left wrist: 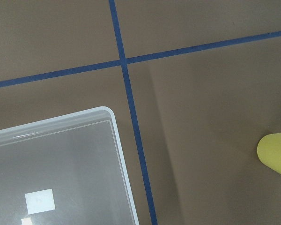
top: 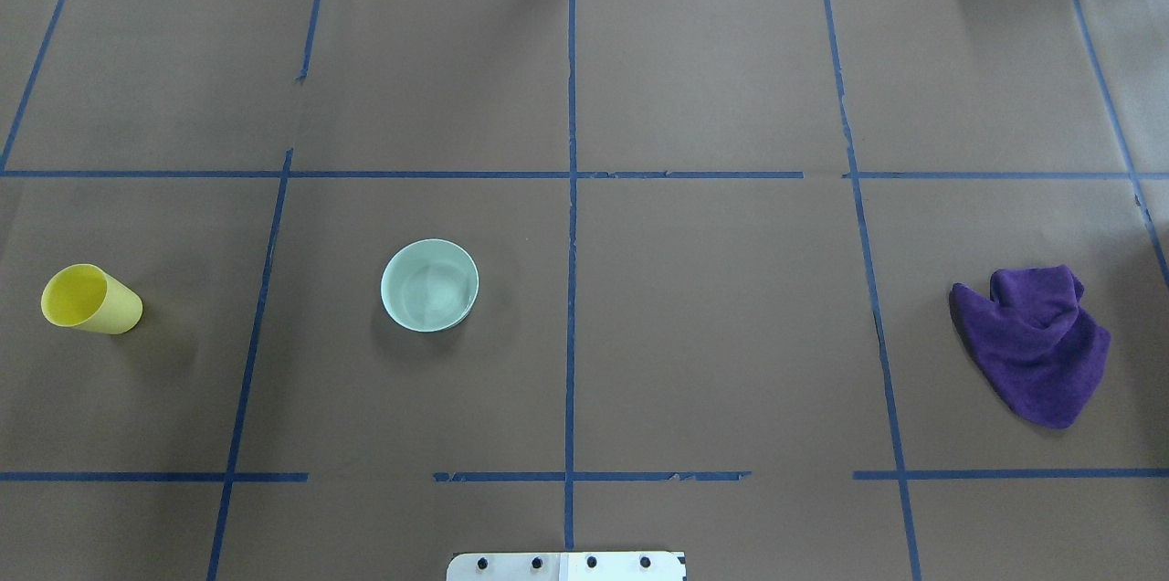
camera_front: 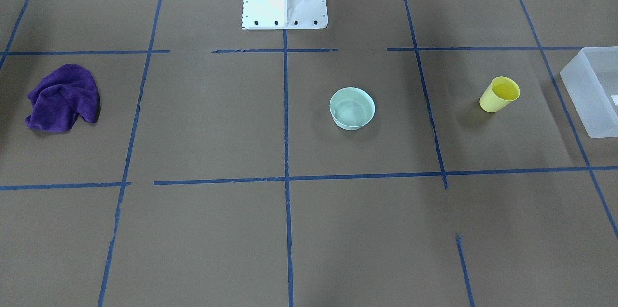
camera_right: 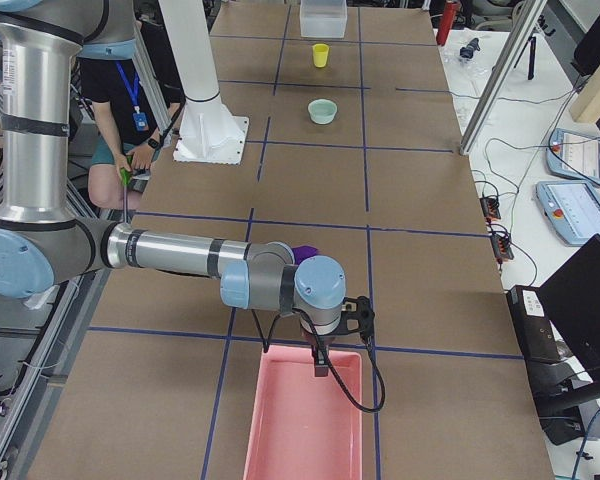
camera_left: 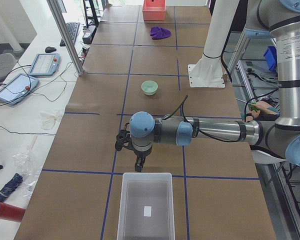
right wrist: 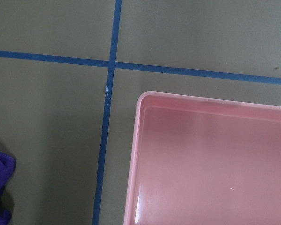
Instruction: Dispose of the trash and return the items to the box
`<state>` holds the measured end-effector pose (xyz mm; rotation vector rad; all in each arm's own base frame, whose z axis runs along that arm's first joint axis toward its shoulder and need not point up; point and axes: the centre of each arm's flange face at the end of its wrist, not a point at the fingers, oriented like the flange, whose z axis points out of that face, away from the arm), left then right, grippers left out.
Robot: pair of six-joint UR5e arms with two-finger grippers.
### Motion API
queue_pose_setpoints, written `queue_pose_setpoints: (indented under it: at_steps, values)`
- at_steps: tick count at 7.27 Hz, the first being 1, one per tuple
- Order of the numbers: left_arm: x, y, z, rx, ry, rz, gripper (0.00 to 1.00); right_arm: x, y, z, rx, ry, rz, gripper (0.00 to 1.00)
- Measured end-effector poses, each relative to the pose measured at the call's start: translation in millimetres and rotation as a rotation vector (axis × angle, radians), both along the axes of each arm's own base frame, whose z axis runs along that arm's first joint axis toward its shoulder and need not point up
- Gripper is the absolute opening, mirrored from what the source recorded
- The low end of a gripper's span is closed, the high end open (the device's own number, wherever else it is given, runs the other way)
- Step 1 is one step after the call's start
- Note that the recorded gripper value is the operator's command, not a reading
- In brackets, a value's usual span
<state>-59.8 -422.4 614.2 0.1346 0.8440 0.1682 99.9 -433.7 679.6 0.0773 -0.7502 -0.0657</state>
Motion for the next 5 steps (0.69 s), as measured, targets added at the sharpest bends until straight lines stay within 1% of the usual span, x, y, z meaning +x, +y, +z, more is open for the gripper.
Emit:
queue_pose_setpoints:
  at_steps: [4,5]
  values:
    - [2,-19,-15,0.034,-0.010,0.004,1.00,-2,-1,-5,0.018,0.002,-0.011,1.00]
    - [4,-23,-23,0.061,-0.011,0.009,1.00,-4,-3,-9,0.023,0.001,-0.015,1.00]
